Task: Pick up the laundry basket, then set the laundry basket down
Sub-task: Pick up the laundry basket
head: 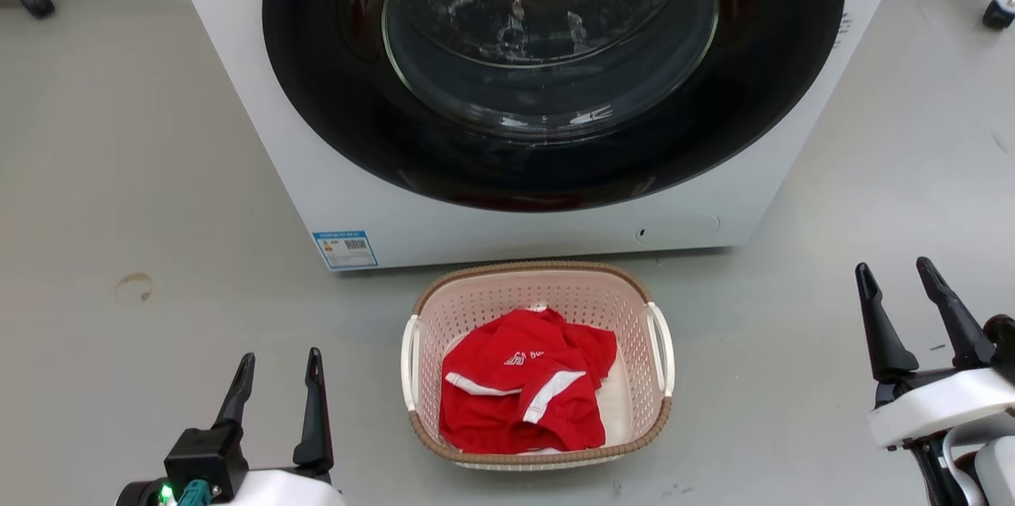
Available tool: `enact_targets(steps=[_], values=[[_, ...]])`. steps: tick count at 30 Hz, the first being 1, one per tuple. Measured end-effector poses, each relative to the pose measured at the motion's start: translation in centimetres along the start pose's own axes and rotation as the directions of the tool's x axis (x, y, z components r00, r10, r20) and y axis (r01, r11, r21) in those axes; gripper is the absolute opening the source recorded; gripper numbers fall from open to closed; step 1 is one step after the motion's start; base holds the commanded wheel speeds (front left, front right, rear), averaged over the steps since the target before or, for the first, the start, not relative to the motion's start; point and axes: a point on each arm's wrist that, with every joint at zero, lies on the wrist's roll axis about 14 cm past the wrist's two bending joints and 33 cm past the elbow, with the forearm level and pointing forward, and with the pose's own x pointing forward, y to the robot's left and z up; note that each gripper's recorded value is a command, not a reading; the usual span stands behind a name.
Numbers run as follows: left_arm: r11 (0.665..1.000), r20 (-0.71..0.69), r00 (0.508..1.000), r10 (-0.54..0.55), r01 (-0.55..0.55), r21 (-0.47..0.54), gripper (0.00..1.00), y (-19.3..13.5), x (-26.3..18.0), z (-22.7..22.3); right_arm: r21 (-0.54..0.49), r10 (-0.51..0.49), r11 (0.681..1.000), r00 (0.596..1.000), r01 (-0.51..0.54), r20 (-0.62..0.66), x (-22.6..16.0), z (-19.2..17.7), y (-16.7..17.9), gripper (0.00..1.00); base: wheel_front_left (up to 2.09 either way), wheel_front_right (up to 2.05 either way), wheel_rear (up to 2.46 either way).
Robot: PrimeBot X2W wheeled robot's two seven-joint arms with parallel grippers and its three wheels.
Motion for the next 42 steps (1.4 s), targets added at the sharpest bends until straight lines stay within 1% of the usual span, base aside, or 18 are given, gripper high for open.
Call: enact_targets(steps=[6, 14, 24, 25, 34, 42], values=[[1.0, -0.054, 0.998, -0.012, 0.011, -0.012, 1.0, -0.3, 2.5, -2.1, 0.026, -0.019, 0.999, 0.998, 0.02, -0.063, 1.6, -2.4, -1.2, 1.0, 0.0, 0.0, 0.0], [0.999, -0.121, 0.992, -0.031, 0.026, -0.043, 1.0, -0.9, 5.9, -5.5, 0.032, -0.046, 0.998, 0.988, 0.051, -0.147, 3.7, -6.0, -3.1, 1.0, 0.0, 0.0, 0.0], [0.992, -0.251, 0.964, -0.086, 0.058, -0.115, 1.0, -2.4, 8.7, -11.6, 0.078, -0.085, 0.991, 0.959, 0.11, -0.271, 4.9, -11.8, -5.3, 1.0, 0.0, 0.0, 0.0], [0.992, -0.251, 0.964, -0.086, 0.058, -0.115, 1.0, -2.4, 8.7, -11.6, 0.078, -0.085, 0.991, 0.959, 0.11, -0.271, 4.9, -11.8, -5.3, 1.0, 0.0, 0.0, 0.0], [0.985, -0.336, 0.933, -0.126, 0.079, -0.151, 1.0, -3.0, 10.4, -16.1, 0.133, -0.082, 0.981, 0.929, 0.138, -0.36, 5.7, -16.6, -5.7, 1.0, 0.0, 0.0, 0.0], [0.979, -0.398, 0.903, -0.164, 0.098, -0.181, 1.0, -2.6, 11.5, -19.3, 0.183, -0.036, 0.974, 0.892, 0.132, -0.451, 6.0, -21.0, -4.7, 1.0, 0.0, 0.0, 0.0]])
